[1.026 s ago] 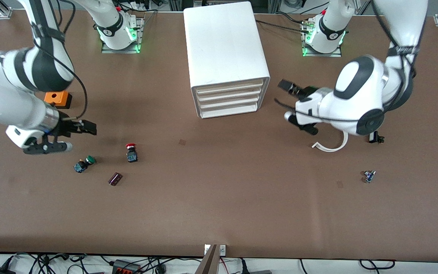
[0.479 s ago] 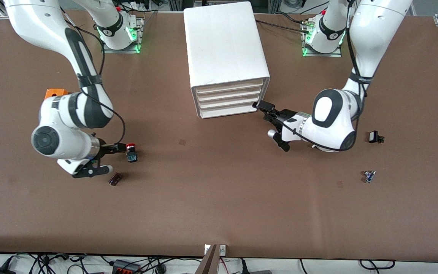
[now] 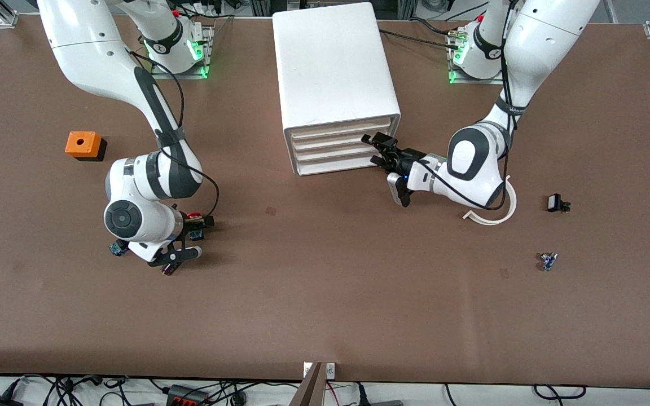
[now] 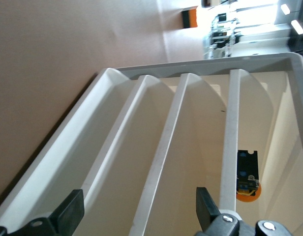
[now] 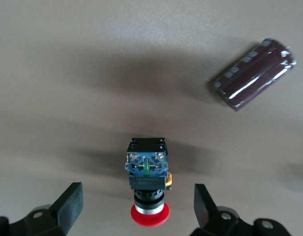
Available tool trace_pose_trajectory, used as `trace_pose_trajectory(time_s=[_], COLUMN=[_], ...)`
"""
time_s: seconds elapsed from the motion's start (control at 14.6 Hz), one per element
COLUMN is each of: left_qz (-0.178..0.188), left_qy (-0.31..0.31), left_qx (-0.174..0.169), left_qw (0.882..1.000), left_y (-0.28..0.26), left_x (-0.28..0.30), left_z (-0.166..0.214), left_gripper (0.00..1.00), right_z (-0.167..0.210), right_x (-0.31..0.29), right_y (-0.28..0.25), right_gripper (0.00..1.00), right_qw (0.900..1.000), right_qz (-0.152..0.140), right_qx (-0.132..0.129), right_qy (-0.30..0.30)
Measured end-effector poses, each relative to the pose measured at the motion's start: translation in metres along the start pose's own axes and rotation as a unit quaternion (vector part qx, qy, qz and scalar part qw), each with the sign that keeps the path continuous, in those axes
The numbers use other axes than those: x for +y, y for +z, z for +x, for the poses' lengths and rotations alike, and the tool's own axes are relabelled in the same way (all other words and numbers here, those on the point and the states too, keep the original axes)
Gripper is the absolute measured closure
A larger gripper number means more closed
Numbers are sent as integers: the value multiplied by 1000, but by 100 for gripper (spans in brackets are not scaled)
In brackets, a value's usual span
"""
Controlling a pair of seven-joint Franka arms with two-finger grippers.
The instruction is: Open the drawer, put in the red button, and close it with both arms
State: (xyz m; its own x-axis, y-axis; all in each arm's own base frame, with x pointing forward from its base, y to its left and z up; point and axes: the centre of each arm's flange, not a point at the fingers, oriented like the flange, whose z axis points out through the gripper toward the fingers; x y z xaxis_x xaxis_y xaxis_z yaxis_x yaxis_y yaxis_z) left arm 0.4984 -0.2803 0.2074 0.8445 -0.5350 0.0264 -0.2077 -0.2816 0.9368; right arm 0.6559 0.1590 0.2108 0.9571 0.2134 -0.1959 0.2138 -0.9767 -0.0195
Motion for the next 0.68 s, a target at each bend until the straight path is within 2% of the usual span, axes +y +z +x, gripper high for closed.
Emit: trace_pose_trajectory(time_s=[0.21, 0.68], left_qz=[-22, -23], left_qy=[25, 40], left_qx=[18, 9], left_qw=[999, 999], left_y=[12, 26], left_x=[-10, -10], left_z=[-14, -20], left_gripper=[6, 77], right_z=[0, 0], right_x=[2, 6], right_y=[8, 32], right_gripper=[0, 1], right_qw=[1000, 1000], right_qz=[-1, -4], right_qx=[-6, -23], right_qy=[0, 3])
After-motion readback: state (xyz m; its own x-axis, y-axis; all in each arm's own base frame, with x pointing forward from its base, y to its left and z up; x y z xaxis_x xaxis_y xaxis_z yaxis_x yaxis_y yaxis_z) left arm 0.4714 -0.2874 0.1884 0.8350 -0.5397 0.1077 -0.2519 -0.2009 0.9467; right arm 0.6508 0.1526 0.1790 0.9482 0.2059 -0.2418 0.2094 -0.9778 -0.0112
